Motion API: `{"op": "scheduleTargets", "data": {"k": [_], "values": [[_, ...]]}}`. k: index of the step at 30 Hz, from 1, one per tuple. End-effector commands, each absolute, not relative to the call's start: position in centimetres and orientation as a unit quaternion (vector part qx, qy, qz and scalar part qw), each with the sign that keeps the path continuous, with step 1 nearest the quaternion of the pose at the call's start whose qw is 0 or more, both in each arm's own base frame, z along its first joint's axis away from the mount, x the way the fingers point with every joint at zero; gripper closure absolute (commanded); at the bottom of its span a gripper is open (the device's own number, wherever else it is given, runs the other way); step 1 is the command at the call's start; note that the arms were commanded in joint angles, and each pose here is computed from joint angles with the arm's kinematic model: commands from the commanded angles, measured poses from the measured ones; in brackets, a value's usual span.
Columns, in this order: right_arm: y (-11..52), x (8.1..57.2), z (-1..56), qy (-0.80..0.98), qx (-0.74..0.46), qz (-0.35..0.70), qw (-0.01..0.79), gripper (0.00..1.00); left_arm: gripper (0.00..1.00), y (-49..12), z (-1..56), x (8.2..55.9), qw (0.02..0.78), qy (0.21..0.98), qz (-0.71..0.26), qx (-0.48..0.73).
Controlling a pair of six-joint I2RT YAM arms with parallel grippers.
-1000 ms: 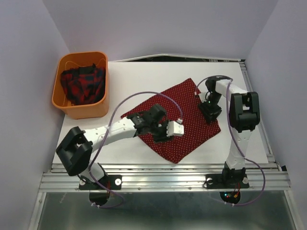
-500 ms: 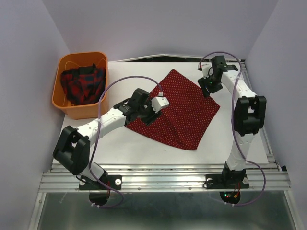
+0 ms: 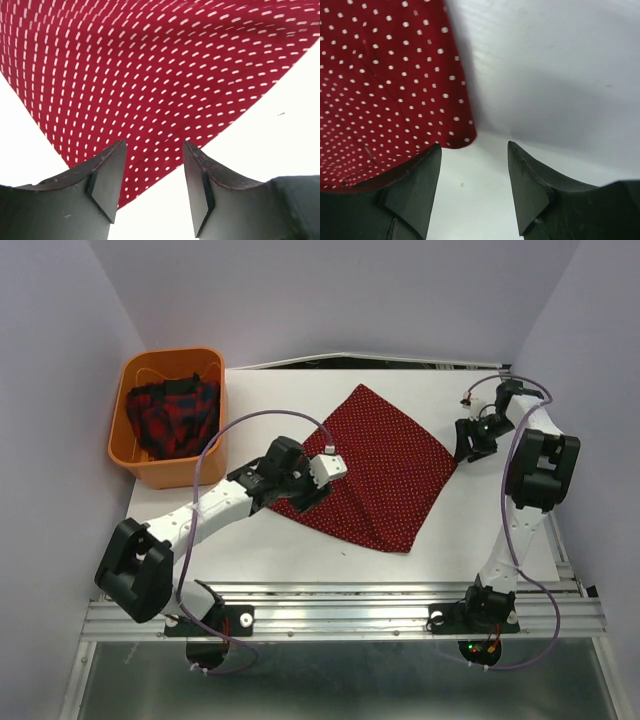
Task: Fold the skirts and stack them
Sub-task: Flatten the skirt out
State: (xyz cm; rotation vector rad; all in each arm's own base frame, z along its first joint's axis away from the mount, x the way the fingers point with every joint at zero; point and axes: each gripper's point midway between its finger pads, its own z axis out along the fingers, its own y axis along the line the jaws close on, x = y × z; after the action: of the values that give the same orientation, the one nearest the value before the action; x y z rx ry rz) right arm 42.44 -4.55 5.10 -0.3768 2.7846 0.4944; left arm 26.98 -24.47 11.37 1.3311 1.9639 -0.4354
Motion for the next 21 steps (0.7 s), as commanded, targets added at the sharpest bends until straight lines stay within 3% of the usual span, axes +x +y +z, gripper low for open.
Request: {"op": "scheduleTargets", "data": {"k": [1,8,21], "values": [[-0.5,41.6,7.8,0.942,-0.153,0.257,0.152,0.38,0.4,-25.8,12.0,25.5,0.373,0.719,-0.151,0.567],[0.1,41.2,8.3,0.938,-0.147,0.27,0.16,0.38,0.32,-30.7,10.6,21.3,0.366,0.651,-0.103,0.657],[0.1,41.2,7.8,0.939,-0.142,0.272,0.156,0.43,0.29,-38.5,9.4,20.2,0.373,0.607,-0.101,0.694]]}}
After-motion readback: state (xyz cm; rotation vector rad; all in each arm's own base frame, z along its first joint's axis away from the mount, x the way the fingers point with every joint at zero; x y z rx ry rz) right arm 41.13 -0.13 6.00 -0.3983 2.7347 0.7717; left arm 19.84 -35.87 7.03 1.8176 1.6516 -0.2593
